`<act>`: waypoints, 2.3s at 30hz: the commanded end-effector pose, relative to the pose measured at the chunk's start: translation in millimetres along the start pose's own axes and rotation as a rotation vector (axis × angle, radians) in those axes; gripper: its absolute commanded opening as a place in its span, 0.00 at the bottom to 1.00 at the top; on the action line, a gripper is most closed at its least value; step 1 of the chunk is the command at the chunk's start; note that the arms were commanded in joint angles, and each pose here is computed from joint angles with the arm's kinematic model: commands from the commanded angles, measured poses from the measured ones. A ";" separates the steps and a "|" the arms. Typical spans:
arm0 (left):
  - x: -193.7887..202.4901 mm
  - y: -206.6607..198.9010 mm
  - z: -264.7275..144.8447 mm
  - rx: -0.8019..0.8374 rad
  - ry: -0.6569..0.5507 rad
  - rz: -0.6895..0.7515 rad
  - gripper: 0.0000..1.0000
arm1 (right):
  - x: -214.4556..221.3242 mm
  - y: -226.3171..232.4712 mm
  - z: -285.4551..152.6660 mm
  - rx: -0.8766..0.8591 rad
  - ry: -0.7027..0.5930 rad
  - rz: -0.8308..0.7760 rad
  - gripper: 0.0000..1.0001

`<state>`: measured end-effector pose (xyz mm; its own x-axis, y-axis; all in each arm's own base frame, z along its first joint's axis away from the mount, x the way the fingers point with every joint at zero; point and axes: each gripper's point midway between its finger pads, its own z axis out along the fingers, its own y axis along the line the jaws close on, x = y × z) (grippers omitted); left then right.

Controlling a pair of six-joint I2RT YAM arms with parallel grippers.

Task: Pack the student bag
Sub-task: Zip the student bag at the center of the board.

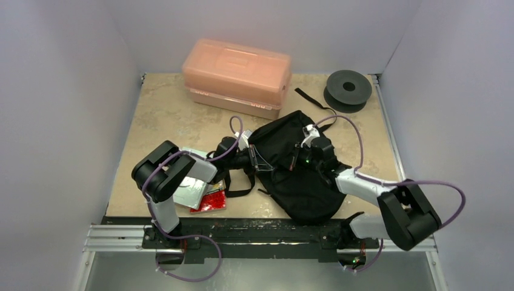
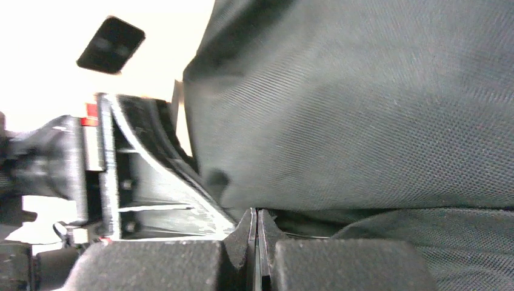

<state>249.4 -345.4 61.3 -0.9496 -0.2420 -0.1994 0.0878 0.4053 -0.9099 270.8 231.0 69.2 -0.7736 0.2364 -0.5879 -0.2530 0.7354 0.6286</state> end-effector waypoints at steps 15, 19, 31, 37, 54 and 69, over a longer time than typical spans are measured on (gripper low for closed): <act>-13.2 -28.9 -15.9 0.017 -0.056 0.173 0.48 | -43.6 46.4 -35.2 -0.182 -0.239 -0.111 0.00; -19.9 -28.2 -24.7 -0.041 -0.101 0.231 0.45 | -56.8 49.0 -38.2 -0.157 -0.271 -0.139 0.00; 6.7 -23.9 1.5 -0.208 0.017 0.351 0.52 | -73.1 23.4 -42.1 0.025 -0.337 -0.127 0.00; 9.5 33.1 5.8 -0.478 0.102 0.275 0.37 | -88.8 15.9 -43.2 0.112 -0.389 -0.110 0.00; 7.3 85.3 -12.4 -0.598 0.089 0.165 0.15 | -172.0 -104.3 -133.4 0.693 -0.700 0.134 0.00; 5.4 58.8 -13.3 -0.458 0.058 0.199 0.17 | -194.1 -116.9 -160.0 0.764 -0.731 0.107 0.00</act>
<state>252.4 -337.7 33.0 -0.9400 -0.0805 -0.3316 0.1715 0.7286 -0.6631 352.8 -10.0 166.1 -0.1971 0.4876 -0.8505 0.5051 0.7940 0.3382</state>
